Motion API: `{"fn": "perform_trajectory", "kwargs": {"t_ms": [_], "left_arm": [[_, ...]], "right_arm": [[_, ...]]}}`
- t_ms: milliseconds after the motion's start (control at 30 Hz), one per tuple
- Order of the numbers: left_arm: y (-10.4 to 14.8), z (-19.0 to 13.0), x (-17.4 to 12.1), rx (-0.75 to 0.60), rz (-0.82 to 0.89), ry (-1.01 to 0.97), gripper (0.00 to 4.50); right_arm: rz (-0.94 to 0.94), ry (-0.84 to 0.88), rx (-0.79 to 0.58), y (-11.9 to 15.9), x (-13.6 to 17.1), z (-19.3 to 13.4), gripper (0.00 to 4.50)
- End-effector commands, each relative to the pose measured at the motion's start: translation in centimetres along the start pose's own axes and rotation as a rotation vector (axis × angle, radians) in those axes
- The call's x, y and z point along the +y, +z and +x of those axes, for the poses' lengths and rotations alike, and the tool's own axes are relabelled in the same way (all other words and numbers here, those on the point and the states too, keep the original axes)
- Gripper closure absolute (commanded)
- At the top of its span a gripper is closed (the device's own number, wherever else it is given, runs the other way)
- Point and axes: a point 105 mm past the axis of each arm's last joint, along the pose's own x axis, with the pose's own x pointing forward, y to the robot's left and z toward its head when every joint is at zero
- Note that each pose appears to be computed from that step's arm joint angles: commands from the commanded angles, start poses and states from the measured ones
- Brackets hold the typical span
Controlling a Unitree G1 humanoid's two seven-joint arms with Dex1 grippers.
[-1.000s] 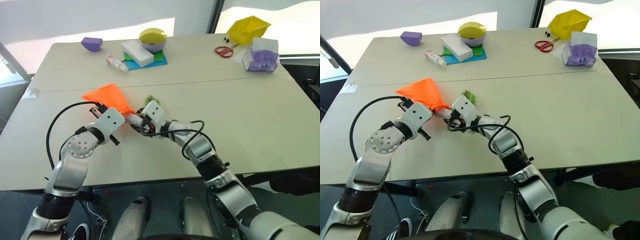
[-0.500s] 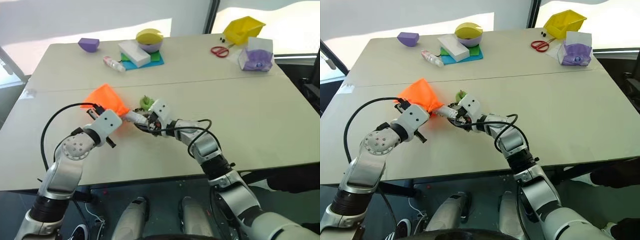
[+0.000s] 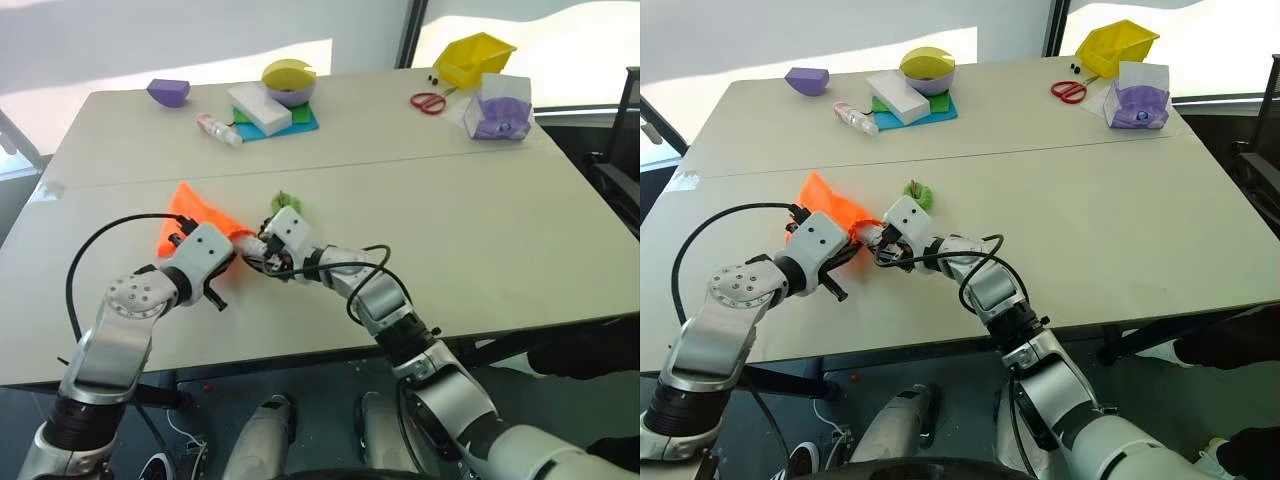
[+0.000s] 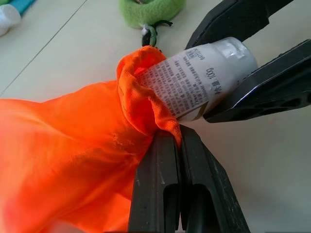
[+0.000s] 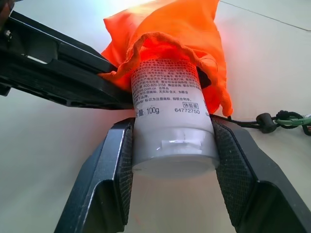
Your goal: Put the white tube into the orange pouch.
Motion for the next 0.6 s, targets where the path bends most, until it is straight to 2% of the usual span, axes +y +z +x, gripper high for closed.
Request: {"fn": "perform_trajectory", "kwargs": {"t_ms": [33, 200, 267, 333, 400, 467, 533, 600], "left_arm": [[2.5, -0.7, 0.5, -0.095, 0.067, 0.015, 4.50], [3.0, -0.9, 1.7, -0.107, 0.255, 0.051, 4.50], [3.2, -1.0, 1.2, -0.135, 0.307, 0.016, 4.50], [3.2, -1.2, 1.4, -0.161, 0.277, 0.009, 4.50], [2.6, -1.2, 1.5, -0.141, 0.303, 0.007, 4.50], [2.2, -1.2, 1.4, -0.130, 0.310, -0.007, 4.50], [2.4, -1.2, 0.9, -0.143, 0.286, -0.023, 4.50], [2.6, -1.0, 0.7, -0.152, 0.280, -0.019, 4.50]], "right_arm": [[-0.153, 0.057, -0.042, 1.9, 1.9, 1.1, 2.69], [-0.277, 0.022, 0.009, 1.0, 0.9, 0.6, 2.69], [-0.317, 0.008, 0.014, 1.0, 0.4, 0.2, 2.69], [-0.346, 0.008, 0.035, 0.6, 0.1, -0.1, 2.69], [-0.178, 0.034, -0.023, 1.4, 0.7, -0.1, 2.69], [-0.119, 0.054, -0.048, 1.9, 1.0, -0.1, 2.69], [-0.247, 0.071, -0.005, 1.3, 1.5, 0.0, 2.69], [-0.249, 0.102, -0.020, 1.5, 2.7, 0.7, 2.69]]}}
